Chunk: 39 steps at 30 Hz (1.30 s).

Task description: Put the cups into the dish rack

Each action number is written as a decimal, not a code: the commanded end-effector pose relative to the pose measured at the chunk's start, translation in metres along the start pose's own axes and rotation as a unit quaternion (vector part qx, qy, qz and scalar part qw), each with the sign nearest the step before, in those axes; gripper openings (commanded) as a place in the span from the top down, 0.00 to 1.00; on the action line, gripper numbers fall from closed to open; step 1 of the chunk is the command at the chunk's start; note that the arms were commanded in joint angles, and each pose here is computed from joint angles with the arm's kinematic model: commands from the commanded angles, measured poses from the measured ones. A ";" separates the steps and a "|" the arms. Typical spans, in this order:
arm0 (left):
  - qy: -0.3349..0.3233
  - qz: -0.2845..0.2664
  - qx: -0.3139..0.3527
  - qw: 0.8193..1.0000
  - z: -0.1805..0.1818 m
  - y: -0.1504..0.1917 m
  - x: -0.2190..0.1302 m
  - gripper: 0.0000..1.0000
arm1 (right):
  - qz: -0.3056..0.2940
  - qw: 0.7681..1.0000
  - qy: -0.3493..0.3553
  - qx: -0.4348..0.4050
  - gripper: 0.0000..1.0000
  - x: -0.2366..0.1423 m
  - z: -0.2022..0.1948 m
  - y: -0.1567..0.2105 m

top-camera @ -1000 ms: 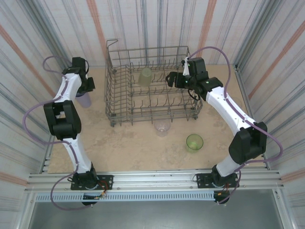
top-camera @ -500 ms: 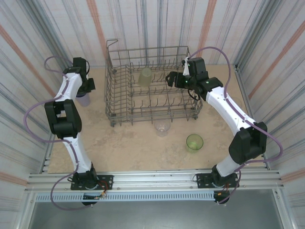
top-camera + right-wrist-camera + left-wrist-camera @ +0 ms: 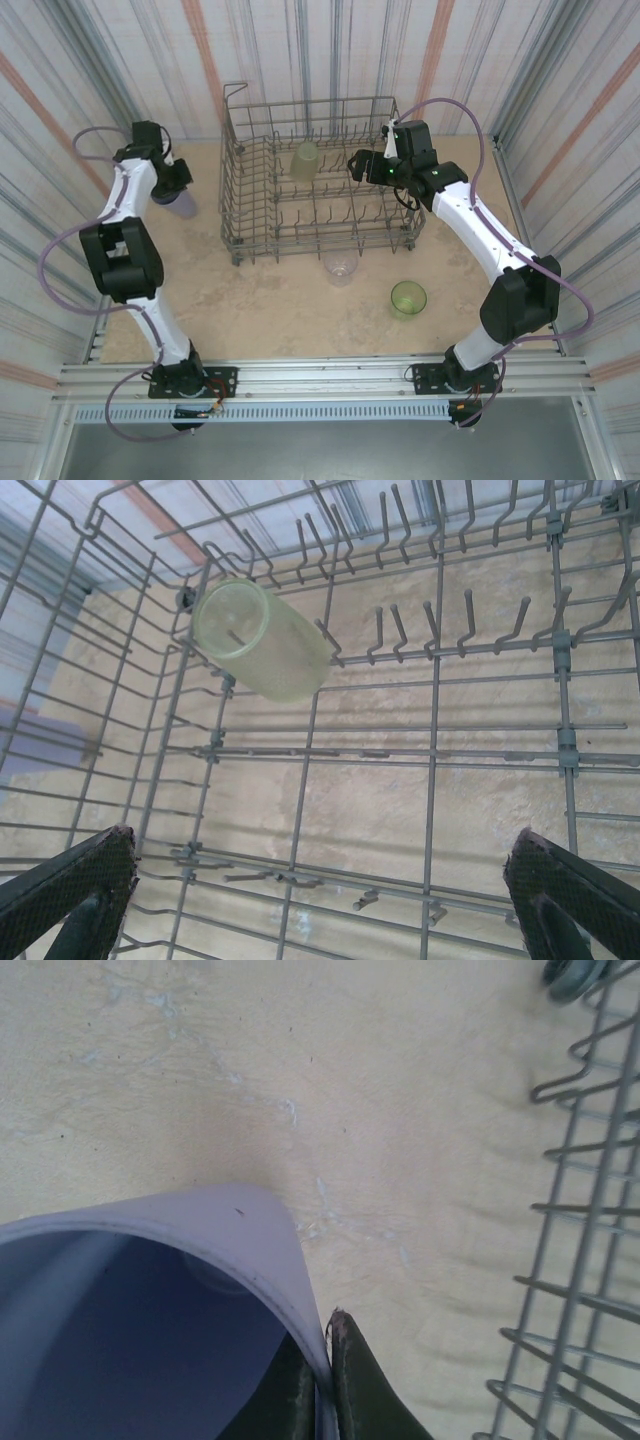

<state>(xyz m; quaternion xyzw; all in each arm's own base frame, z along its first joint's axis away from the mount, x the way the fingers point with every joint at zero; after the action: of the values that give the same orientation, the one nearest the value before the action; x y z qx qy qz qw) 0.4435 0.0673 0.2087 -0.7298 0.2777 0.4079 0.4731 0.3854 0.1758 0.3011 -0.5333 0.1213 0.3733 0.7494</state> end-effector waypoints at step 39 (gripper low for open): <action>0.372 -0.199 -0.219 0.880 -0.001 -0.027 -0.112 1.00 | 0.008 0.994 -0.096 0.057 0.01 -0.006 0.023 0.012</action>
<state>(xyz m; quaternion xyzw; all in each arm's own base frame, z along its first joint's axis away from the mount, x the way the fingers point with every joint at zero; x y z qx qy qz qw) 0.4185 0.0807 0.2822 -0.9488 0.1991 0.1079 0.2202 0.3745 0.1977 0.3013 -0.4794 0.0872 0.4124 0.7697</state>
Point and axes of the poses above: each hand's point on the last joint's axis, 136 mm out from that joint toward the fingers, its own x axis out along the fingers, its own z axis along the line the jaws close on, y = z × x, the point moved 6 cm from there along -x, back along the fingers, and after that the axes turned 1 degree about -x, right-handed, at the moved point
